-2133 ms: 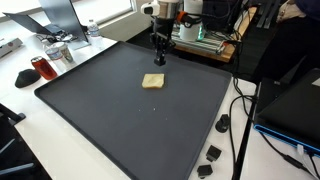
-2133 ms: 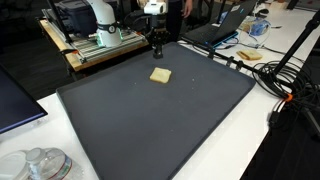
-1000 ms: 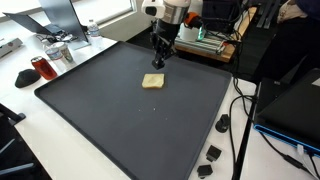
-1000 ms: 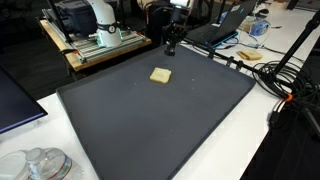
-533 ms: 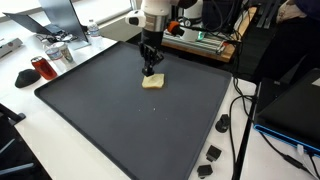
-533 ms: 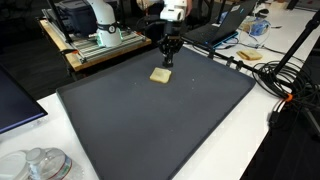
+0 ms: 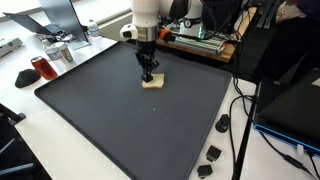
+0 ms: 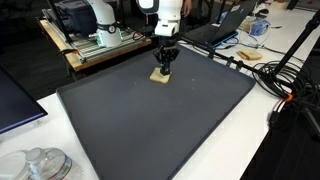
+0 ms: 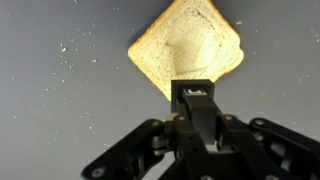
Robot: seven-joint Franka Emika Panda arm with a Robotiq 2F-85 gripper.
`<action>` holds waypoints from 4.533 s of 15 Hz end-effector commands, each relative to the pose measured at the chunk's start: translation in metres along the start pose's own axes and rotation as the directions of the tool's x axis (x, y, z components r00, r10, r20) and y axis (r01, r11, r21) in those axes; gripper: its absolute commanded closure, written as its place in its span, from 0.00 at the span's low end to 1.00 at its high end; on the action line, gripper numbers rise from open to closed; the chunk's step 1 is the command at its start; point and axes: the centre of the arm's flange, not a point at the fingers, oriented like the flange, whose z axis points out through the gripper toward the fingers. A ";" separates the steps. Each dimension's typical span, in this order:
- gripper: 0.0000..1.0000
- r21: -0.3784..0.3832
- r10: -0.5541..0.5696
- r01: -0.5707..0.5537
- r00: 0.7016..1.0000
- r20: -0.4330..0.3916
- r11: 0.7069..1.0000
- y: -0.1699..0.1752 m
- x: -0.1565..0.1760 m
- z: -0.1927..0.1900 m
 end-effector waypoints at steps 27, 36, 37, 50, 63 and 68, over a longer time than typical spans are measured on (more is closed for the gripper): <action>0.95 0.057 -0.089 0.079 0.973 0.212 0.995 0.005 0.051 0.062; 0.95 0.124 -0.098 0.067 0.960 0.264 0.990 0.005 0.048 0.100; 0.95 0.115 -0.091 0.062 0.960 0.267 0.991 0.003 0.049 0.100; 0.95 0.073 -0.069 0.053 0.968 0.240 0.996 0.015 0.060 0.057; 0.95 0.021 0.014 -0.022 0.953 0.301 1.000 0.001 0.088 0.106; 0.95 0.020 0.025 -0.033 0.949 0.315 0.999 0.001 0.091 0.113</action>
